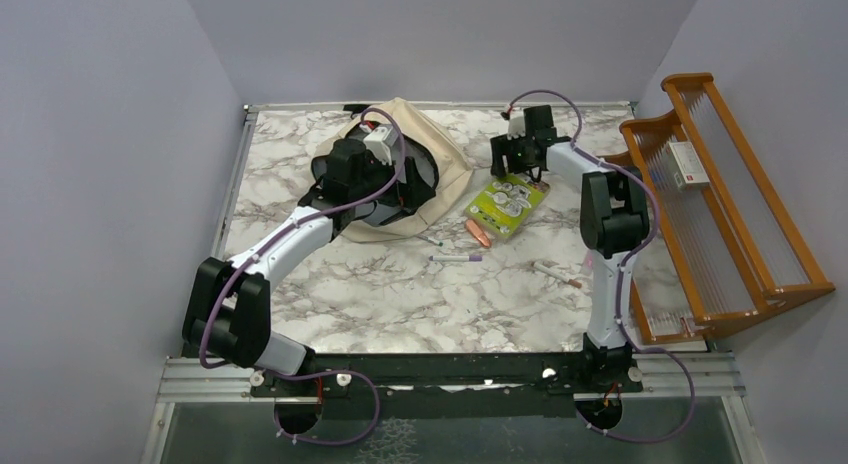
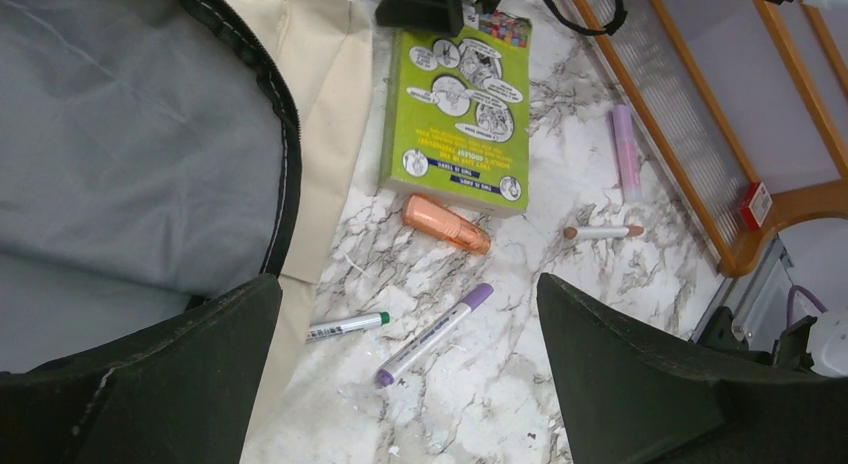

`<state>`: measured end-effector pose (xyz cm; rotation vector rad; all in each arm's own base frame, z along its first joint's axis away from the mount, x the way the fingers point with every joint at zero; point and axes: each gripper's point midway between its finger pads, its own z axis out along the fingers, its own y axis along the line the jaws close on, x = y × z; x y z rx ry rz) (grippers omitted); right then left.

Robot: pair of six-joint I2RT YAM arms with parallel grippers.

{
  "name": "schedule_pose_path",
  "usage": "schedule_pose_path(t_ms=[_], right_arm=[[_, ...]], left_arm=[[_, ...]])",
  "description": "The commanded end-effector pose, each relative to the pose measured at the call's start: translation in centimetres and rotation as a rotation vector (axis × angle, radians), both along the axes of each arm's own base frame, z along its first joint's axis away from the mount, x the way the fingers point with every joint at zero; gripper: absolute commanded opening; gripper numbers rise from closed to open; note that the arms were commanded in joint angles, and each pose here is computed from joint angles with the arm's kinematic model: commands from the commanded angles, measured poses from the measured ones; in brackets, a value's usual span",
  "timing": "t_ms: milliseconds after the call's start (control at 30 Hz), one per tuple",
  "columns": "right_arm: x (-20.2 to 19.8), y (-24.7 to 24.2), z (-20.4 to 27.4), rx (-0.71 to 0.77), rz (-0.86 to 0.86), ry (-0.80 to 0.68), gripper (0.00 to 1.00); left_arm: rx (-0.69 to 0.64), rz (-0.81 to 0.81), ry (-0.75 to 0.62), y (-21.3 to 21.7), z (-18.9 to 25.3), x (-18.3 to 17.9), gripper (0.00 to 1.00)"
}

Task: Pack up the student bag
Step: Move the book to the center of the board.

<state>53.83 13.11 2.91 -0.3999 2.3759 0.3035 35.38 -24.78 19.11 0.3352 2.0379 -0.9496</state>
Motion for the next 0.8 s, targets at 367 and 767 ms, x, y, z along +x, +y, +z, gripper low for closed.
schedule_pose_path(t_ms=[367,767], right_arm=[[-6.6,7.2,2.2,0.175,0.387,-0.011,0.72],[-7.2,-2.0,7.8,0.144,-0.473,-0.119,0.74]], left_arm=[[-0.016,-0.088,0.022,-4.4,-0.4,-0.9,0.98],[-0.009,-0.117,0.078,-8.8,-2.3,1.7,0.98]])
